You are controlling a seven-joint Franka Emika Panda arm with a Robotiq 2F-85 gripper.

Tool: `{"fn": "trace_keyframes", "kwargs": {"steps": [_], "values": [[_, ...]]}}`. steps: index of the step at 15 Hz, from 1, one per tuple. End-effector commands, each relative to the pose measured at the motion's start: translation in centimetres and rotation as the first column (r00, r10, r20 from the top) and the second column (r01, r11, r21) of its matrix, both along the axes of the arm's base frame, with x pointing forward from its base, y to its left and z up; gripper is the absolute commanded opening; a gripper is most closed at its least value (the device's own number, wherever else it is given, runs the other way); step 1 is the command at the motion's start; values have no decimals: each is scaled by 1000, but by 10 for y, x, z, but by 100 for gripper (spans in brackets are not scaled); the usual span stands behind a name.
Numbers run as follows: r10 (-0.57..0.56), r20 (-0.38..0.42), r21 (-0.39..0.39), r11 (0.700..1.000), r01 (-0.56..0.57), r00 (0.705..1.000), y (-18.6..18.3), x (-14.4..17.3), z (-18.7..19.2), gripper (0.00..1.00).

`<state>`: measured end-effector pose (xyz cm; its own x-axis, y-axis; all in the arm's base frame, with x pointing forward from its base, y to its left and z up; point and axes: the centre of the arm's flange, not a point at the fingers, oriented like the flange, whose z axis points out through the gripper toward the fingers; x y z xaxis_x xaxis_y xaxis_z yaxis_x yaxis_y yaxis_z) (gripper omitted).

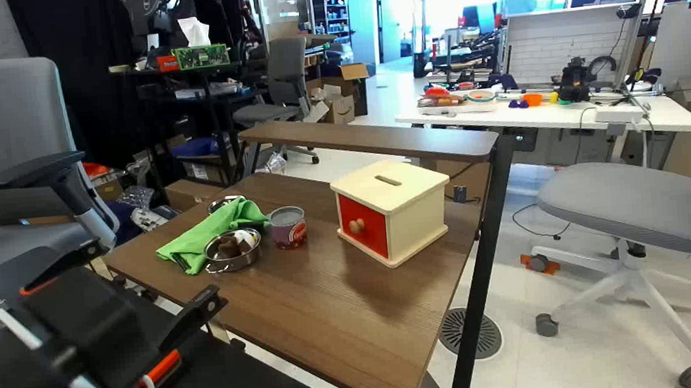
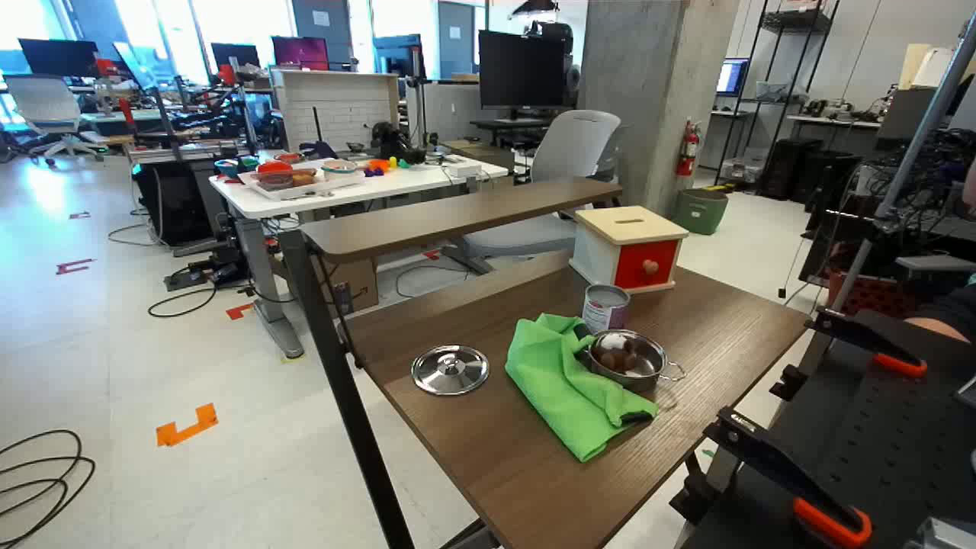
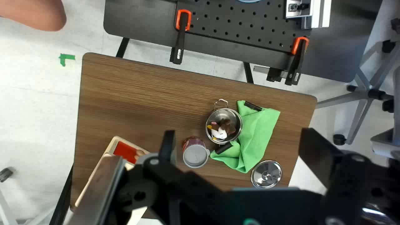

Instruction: Move the green cloth on the table

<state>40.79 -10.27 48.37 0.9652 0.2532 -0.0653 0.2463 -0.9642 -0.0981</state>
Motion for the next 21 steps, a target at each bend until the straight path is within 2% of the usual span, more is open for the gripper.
{"fn": "trace_keyframes", "kwargs": {"steps": [1,4,8,10,14,21], "values": [[0,0,0,1000,0,1000,0,0,0,100],[-50,21,7,999,50,999,13,6,-17,100],[-47,58,25,999,46,997,37,16,-49,100],[-42,74,35,999,40,996,54,21,-73,100],[-1,37,33,999,0,999,86,28,-119,100],[33,84,51,998,-37,996,148,39,-202,100]]}}
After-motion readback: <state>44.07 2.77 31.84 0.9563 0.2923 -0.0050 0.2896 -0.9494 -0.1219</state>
